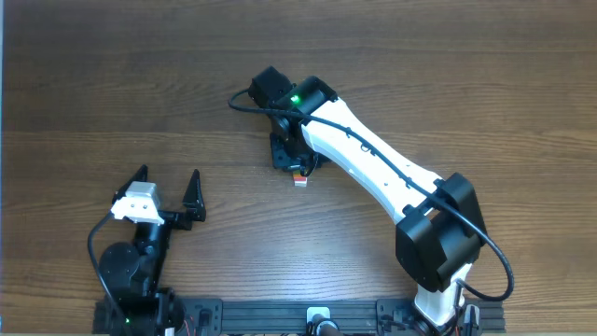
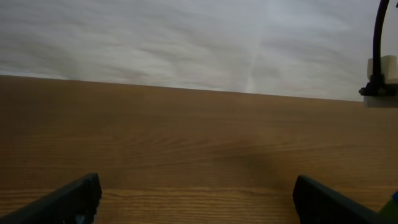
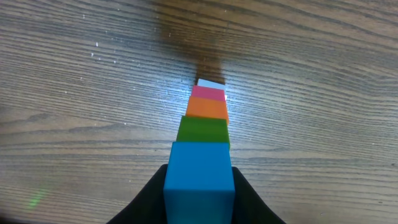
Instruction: Stack Cubes
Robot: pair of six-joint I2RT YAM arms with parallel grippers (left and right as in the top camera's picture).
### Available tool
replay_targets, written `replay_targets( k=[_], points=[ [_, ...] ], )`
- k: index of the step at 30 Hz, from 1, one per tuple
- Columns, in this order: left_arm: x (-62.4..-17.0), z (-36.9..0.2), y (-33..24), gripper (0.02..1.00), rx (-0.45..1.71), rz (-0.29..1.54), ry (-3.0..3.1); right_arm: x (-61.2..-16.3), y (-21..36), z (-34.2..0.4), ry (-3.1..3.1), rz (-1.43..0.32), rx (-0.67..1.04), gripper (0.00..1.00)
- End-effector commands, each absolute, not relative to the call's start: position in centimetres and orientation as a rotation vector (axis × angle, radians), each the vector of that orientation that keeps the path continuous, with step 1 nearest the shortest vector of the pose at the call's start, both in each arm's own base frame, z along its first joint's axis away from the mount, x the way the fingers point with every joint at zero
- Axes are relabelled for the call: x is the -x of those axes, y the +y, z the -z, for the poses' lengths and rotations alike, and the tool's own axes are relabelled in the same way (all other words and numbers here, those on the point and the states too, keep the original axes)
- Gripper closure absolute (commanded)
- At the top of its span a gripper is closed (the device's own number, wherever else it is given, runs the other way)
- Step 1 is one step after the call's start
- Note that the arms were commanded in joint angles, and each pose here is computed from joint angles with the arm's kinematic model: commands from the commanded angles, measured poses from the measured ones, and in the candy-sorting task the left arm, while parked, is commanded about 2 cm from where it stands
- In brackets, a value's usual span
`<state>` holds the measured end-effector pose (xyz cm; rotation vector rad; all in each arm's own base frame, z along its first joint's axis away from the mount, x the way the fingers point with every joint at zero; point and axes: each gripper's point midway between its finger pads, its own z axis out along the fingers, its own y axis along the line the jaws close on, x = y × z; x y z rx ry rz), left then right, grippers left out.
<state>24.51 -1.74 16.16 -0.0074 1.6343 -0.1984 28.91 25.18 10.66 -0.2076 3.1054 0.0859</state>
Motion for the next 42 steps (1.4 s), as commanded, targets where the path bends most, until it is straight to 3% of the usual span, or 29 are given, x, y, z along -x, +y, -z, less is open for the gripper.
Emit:
replay_targets(
  k=[1,14,18,22,24,31,36,42],
  points=[
    [-24.5,-16.1,-1.8,0.018,-0.011,0.194,1.633,-28.5,25.2,-9.8,3.126,-0.065,0.225,0.871],
    [-24.5,-16.0,-1.8,0.018,-0.01,0.194,1.633,-28.5,25.2,-9.8,3.127,-0.064,0.224,0.505],
    [-24.5,-16.1,-1.8,0.018,-0.011,0.194,1.633,-28.5,25.2,-9.8,3.127,-0.064,0.224,0.437],
    [-24.5,-16.0,-1.8,0.018,-0.01,0.194,1.633,-28.5,25.2,-9.8,3.127,-0.064,0.224,0.233],
    [-24.5,-16.0,-1.8,0.018,-0.01,0.194,1.633,-28.6,25.1,-9.8,3.127,-0.064,0.221,0.009],
    [-24.5,-16.0,-1.8,0.018,-0.01,0.194,1.633,-29.7,24.5,-10.8,3.071,-0.048,0.28,0.007],
    [-24.5,-16.0,-1.8,0.018,-0.01,0.194,1.633,-31.7,23.8,-17.3,2.867,-0.096,0.326,0.007],
    [-24.5,-16.1,-1.8,0.018,-0.011,0.194,1.633,-30.7,20.9,-31.6,2.452,-0.172,0.396,0.007]
  ],
)
